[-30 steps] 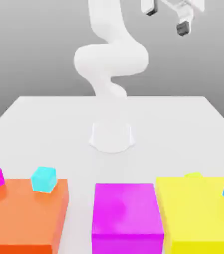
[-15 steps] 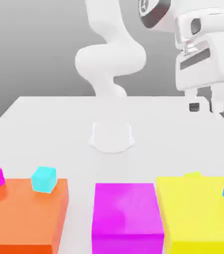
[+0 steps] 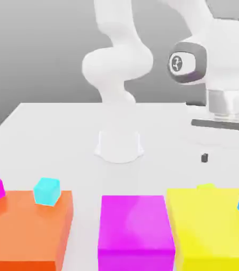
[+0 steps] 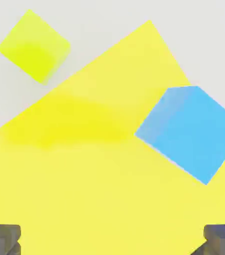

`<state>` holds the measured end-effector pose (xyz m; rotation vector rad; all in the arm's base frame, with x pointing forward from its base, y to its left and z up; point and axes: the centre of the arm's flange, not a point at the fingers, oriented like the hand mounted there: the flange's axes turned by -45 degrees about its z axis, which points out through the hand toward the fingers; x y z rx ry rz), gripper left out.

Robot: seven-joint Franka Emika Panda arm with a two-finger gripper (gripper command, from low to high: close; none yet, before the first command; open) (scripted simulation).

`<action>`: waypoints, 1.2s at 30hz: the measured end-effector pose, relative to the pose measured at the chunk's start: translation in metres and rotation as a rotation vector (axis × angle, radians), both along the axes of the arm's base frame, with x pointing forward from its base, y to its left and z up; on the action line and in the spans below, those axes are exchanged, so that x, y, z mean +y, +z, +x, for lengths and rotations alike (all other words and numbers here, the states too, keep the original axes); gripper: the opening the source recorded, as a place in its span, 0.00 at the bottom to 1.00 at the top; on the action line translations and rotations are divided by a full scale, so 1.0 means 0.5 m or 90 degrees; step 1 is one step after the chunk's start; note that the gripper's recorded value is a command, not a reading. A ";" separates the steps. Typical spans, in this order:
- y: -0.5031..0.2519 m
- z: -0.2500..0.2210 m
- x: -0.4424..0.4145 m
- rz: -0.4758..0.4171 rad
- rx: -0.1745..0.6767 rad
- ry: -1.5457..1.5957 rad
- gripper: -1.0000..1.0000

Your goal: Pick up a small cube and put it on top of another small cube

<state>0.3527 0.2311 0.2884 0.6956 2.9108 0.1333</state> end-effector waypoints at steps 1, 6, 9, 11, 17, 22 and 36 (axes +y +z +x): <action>-0.016 -0.011 0.005 -0.008 0.006 0.035 0.50; -0.092 -0.074 0.034 -0.040 0.039 0.220 0.50; -0.135 -0.113 0.044 -0.055 0.060 0.329 0.50; -0.163 -0.140 0.049 -0.064 0.074 0.401 0.50; -0.262 -0.157 0.051 -0.067 0.086 0.460 0.50; -0.314 -0.159 0.047 -0.069 0.087 0.461 0.00; -0.160 -0.147 0.052 -0.060 0.065 0.422 0.00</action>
